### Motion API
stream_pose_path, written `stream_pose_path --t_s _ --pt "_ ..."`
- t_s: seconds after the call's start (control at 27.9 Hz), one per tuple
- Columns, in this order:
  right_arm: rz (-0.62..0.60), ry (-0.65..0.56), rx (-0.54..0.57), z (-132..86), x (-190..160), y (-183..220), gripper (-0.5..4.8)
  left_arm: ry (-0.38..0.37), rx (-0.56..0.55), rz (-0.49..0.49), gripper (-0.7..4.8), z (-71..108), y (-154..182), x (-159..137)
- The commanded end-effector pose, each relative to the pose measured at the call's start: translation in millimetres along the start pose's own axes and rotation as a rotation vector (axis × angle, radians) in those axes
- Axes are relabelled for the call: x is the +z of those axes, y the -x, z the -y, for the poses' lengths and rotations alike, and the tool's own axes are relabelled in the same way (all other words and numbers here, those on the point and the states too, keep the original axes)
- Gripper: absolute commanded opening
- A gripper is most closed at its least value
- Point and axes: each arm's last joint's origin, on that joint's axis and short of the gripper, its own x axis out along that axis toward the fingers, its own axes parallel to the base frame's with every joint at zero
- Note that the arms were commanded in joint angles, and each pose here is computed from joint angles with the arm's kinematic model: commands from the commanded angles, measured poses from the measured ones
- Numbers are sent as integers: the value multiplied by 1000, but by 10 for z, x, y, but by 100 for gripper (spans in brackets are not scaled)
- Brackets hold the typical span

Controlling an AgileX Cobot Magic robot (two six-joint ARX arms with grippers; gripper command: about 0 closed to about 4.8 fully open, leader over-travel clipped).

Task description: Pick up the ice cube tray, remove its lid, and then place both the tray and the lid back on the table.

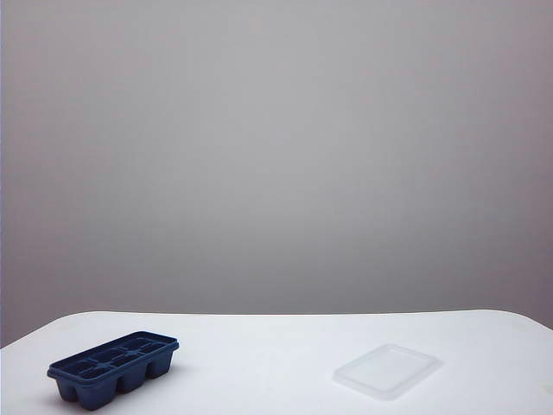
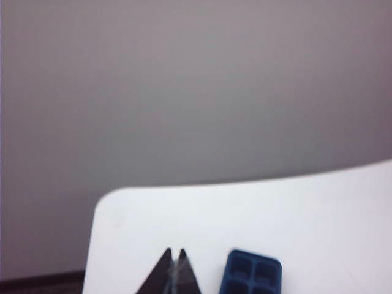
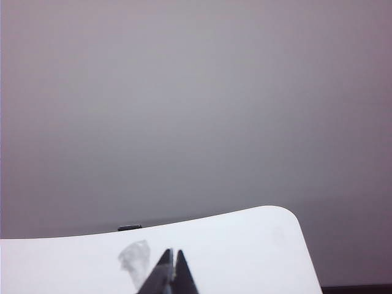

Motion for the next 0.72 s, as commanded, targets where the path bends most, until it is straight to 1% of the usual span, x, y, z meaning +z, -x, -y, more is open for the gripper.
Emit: stream_pose_path --t_s 0.04,0.14,0.25,0.29,0.36,0.39,0.43,0.54,0.72 --pt "-5 4 -9 3 -5 2 -8 1 11 23 -6 -4 5 37" --pt "-51 7 -19 12 -50 3 -8 -3 17 9 -6 -6 4 21" --pt "-87 9 -71 37 -106 4 -8 2 29 8 -6 -9 4 20" --pt "-121 2 -83 46 -142 8 -8 10 28 9 -6 -9 4 21" --pt "-125 -7 -85 47 -146 9 -8 30 25 40 -6 -8 8 62" --pt "-118 -8 -83 45 -140 8 -8 27 27 59 -6 -9 9 81" --pt "-111 -7 -95 48 -135 8 -8 13 64 64 -6 -20 10 86" --pt "-147 0 -139 67 -175 15 -8 10 183 -23 -5 -53 12 0" --pt "-212 6 -148 78 -233 27 -8 13 192 -99 -5 -54 16 -74"
